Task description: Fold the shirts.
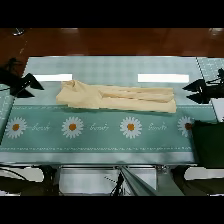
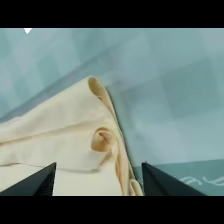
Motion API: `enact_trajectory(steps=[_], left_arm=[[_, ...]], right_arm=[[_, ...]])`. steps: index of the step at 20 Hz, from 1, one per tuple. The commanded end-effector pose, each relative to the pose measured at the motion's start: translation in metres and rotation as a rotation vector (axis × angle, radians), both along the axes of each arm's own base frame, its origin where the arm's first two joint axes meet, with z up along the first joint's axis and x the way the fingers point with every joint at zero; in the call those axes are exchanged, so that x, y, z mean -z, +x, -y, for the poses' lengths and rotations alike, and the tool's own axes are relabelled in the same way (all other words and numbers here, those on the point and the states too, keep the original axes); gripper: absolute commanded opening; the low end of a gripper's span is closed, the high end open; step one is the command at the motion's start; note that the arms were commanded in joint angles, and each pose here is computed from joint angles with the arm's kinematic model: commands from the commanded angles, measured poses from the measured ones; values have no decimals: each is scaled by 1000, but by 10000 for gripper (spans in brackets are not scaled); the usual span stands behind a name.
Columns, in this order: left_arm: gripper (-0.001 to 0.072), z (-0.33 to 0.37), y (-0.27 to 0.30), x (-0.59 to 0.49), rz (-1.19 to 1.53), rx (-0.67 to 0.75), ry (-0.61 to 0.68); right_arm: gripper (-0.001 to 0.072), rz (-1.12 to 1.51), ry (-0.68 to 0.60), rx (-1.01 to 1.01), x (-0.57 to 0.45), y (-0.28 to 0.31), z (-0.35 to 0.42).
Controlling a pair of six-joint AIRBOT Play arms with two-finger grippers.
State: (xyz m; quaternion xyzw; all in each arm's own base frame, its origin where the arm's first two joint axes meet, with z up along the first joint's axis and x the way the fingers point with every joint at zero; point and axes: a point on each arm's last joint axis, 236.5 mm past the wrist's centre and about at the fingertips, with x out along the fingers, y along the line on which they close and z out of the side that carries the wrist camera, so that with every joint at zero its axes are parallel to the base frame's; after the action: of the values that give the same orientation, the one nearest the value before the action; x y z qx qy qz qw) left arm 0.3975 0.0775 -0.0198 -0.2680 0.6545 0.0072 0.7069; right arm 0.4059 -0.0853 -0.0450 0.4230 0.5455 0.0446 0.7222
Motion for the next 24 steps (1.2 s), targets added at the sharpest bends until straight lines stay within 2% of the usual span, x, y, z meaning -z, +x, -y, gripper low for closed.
enact_trajectory(steps=[1,3,6,10,11,12,13,14,17,19,21,24], left_arm=[[702,-12,-15,-14,209,-157,57],[703,32,-31,-16,324,-121,-9],[702,99,-68,-6,340,-33,-122],[702,148,-87,5,295,107,-165],[702,158,-87,5,295,130,-176],[697,167,-88,3,296,150,-189],[543,175,-89,1,299,170,-199],[30,183,-89,-1,303,189,-206],[26,217,-87,-17,361,279,-263],[25,248,-83,-25,413,349,-257],[24,289,-74,-33,433,373,-271],[24,364,-51,-45,519,526,-262]], right_arm=[[618,-68,-20,-32,17,-13,2],[618,-83,-4,-85,27,-10,-17],[618,-136,27,-171,50,-11,-53],[603,-145,57,-254,63,-6,-96],[384,-131,67,-265,60,-3,-105],[85,-116,90,-269,54,-1,-111],[20,-77,103,-296,43,0,-115],[20,-54,90,-307,32,0,-113],[20,0,-26,-364,-10,-16,-96],[20,45,-111,-397,-42,-36,-94],[20,119,-159,-403,-77,-60,-103],[20,216,-214,-344,-127,-91,-116]])
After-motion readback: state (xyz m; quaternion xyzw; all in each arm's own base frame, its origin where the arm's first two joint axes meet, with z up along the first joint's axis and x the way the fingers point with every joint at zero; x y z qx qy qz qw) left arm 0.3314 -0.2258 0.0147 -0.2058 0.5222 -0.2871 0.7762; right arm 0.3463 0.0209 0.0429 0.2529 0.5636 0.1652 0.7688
